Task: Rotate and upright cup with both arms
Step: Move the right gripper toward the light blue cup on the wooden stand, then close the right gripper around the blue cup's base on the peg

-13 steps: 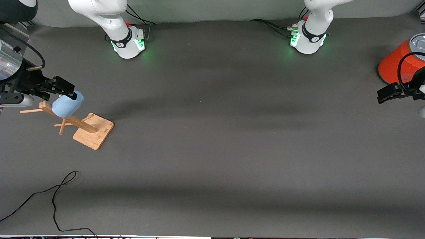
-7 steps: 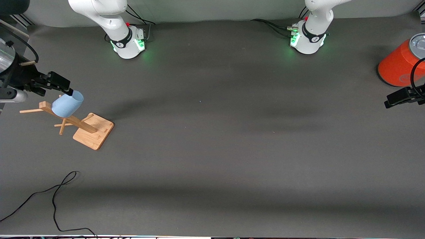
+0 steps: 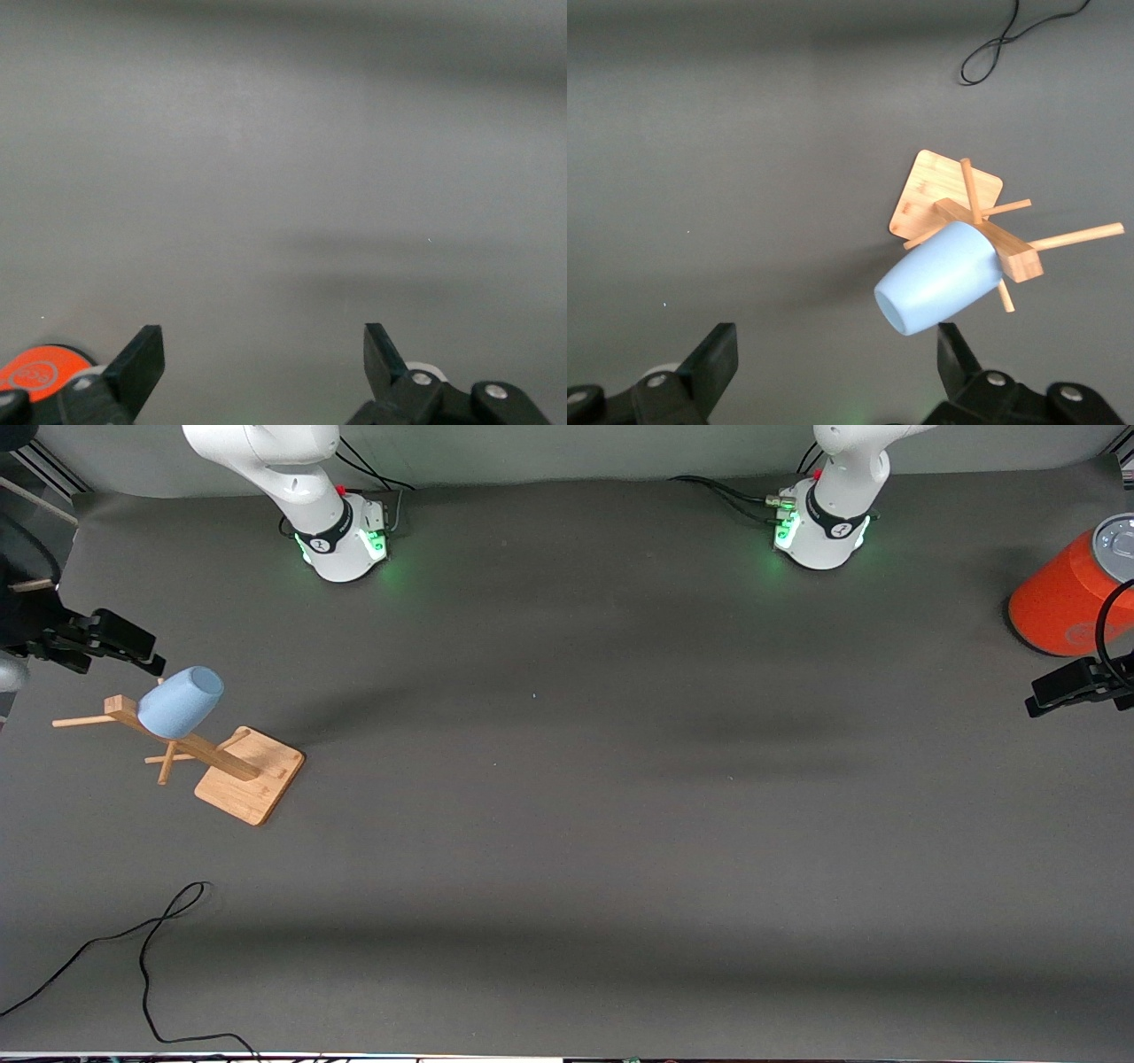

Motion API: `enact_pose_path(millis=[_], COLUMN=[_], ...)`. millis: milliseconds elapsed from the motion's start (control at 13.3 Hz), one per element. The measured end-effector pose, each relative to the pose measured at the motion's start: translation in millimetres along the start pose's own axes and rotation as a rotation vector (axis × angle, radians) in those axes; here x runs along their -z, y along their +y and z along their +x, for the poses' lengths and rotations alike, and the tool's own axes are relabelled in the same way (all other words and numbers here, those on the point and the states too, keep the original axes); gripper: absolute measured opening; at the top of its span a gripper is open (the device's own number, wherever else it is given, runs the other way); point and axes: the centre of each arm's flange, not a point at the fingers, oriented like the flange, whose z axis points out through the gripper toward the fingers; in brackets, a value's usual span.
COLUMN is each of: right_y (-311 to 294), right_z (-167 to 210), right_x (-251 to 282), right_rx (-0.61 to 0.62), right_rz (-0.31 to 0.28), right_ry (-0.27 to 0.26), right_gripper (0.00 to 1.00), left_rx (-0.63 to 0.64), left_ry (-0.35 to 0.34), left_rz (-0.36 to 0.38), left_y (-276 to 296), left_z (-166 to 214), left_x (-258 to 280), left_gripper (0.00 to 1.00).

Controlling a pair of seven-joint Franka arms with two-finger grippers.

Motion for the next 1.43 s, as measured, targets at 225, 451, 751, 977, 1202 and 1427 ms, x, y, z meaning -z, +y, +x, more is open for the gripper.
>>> enact_pose_path(millis=[225,451,751,977,1202,1427], right_y=[8,18,17,46,77,78], right_z=[-4,-3,3,8,15,23], right_x=[0,12,12,4,-24,-81], right_rx=[-0.036,-0.305,-0.767,-0.972,-1.035,-1.051], right_rz=[-0.003,0.017,0.058,0.104,0.092,0.039], right_ry=[-0.036,-0.015,-0.038,-0.111,-0.189,-0.299], right_gripper=[1.0,1.0,1.0,1.0,1.0,1.0], left_rx=[-0.007,-0.047,-0.055,-0.04,-0.038,-0.039], left_ry=[0.001,0.004,0.01,0.013,0.039,0.065], left_rz=[-0.001,-0.002,0.0,0.01,0.02,0.017], left_y=[0,0,-1,-8,-7,-6], left_z=[0,0,-1,-11,-21,-18], left_x=[0,0,4,17,34,34], left_gripper=[1.0,1.0,1.0,1.0,1.0,1.0])
